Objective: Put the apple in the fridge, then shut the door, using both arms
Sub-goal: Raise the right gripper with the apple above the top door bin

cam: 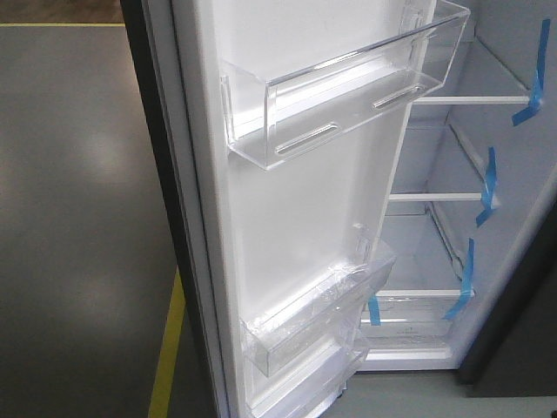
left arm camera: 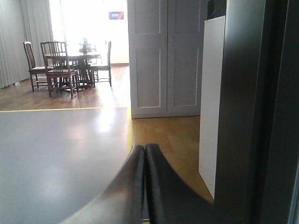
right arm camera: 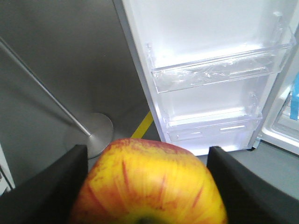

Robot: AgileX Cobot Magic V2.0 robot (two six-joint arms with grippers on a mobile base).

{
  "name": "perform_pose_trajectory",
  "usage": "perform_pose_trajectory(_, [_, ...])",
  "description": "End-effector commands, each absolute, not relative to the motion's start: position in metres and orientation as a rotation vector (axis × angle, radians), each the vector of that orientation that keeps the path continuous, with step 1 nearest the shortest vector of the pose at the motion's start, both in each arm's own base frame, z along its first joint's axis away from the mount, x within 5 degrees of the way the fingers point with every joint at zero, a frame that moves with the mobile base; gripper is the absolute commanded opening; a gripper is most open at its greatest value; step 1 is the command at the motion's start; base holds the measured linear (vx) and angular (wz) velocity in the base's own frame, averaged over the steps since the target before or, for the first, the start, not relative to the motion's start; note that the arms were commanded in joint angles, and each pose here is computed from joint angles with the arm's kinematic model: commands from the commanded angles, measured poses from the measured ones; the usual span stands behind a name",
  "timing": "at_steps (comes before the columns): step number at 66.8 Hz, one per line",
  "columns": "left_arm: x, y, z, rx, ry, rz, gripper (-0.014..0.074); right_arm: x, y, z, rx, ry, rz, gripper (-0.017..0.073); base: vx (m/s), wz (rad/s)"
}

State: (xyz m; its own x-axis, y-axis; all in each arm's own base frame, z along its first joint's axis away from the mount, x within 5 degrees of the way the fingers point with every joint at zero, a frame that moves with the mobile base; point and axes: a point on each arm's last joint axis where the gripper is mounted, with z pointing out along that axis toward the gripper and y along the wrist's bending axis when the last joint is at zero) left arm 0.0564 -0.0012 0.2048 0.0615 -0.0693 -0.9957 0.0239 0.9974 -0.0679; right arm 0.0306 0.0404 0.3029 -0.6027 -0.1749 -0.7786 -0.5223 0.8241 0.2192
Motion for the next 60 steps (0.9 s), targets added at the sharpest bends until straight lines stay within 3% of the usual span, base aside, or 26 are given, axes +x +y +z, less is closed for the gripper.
perform_pose_trajectory(1, [0.053, 0.000, 0.218, -0.048, 1.397, -0.074, -0.0006, 0.052, 0.045, 0.316, -0.458, 2.166, 0.534, 0.0127, 0.00, 0.00])
perform_pose_trajectory(25, [0.053, 0.000, 0.218, -0.048, 1.397, -0.074, -0.0006, 0.129, 0.062, 0.377, -0.502, 2.199, 0.359, 0.0135, 0.00, 0.00])
perform_pose_trajectory(60, [0.053, 0.000, 0.218, -0.048, 1.397, -0.074, -0.0006, 0.229, 0.098, 0.505, -0.535, 1.920, 0.333, 0.0148, 0.00, 0.00])
